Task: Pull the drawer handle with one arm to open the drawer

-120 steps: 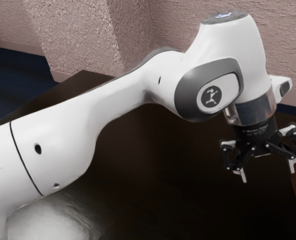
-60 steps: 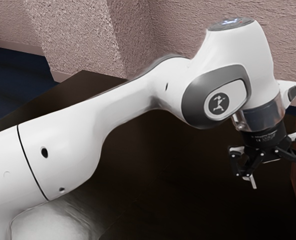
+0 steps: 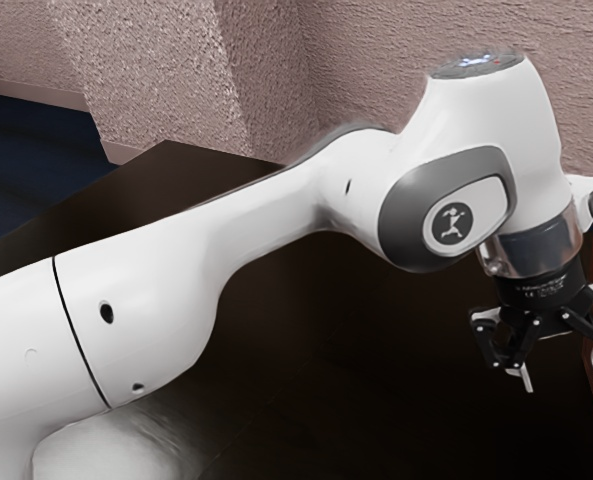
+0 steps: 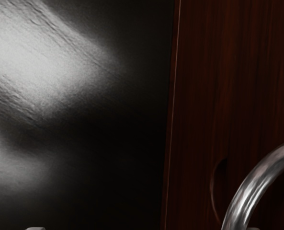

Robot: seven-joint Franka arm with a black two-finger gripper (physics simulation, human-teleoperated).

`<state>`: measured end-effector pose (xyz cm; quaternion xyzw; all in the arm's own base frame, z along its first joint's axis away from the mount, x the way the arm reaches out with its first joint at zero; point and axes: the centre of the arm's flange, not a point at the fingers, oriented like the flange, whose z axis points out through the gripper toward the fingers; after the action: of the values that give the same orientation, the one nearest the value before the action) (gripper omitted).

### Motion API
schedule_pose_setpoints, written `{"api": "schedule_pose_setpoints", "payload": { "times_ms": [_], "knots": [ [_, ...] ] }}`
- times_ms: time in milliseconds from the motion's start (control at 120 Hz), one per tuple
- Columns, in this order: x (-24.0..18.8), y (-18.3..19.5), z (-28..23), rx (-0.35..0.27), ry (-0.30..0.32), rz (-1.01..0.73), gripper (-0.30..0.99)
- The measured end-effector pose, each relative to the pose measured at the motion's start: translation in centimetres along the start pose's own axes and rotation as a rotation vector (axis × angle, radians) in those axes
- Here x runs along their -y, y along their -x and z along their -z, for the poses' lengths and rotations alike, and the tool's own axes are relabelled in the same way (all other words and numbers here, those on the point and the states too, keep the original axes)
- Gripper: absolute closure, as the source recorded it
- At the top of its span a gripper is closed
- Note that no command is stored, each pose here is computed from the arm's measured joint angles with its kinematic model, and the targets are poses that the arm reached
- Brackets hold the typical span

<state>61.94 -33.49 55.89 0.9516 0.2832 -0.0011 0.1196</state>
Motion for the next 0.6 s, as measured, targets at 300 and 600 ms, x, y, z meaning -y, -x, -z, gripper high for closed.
{"api": "schedule_pose_setpoints", "payload": {
  "times_ms": [300,600],
  "knots": [
    [0.2,-0.2,-0.3,0.004,-0.007,0.006,0.21],
    [1.0,-0.2,0.1,0.012,-0.017,0.016,0.21]
  ]
}}
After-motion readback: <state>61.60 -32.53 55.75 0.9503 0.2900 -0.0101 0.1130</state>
